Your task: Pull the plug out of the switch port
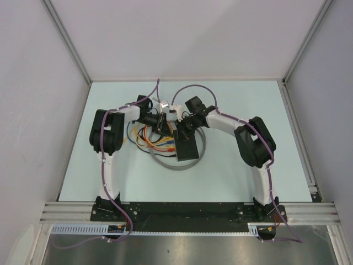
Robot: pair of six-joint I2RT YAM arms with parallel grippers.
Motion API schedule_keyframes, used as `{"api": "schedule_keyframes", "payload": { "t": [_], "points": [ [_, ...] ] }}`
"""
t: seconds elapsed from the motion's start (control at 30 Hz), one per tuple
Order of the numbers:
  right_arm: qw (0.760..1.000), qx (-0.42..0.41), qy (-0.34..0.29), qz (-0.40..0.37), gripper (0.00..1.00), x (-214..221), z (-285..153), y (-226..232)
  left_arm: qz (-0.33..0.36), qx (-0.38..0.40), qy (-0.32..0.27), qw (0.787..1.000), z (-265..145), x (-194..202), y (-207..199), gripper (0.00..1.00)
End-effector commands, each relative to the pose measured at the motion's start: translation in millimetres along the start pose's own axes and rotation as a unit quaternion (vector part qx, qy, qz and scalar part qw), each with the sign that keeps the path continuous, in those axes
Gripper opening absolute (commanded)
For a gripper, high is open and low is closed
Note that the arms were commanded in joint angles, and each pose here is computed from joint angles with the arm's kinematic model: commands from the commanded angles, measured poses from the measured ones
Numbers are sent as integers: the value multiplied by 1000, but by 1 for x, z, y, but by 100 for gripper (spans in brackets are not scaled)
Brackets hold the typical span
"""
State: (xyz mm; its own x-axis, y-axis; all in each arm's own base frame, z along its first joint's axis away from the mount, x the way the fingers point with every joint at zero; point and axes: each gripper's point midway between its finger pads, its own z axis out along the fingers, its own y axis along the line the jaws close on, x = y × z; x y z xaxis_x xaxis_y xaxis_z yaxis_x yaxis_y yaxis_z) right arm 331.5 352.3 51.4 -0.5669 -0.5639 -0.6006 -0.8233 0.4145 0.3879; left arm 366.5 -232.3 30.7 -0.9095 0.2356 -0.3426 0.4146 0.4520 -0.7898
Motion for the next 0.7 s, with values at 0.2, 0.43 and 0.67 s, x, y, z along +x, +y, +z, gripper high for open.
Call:
{"api": "schedule_keyframes", "payload": {
  "t": [0.2,0.43,0.67],
  "points": [
    [995,42,79,35,0,61,23,-31,24,-50,17,998,-4,4,17,0],
    [995,39,82,30,0,62,25,-28,63,-76,23,995,-10,-12,17,0],
    [995,40,84,33,0,66,26,-30,91,-12,37,995,-11,-18,3,0]
  ]
}}
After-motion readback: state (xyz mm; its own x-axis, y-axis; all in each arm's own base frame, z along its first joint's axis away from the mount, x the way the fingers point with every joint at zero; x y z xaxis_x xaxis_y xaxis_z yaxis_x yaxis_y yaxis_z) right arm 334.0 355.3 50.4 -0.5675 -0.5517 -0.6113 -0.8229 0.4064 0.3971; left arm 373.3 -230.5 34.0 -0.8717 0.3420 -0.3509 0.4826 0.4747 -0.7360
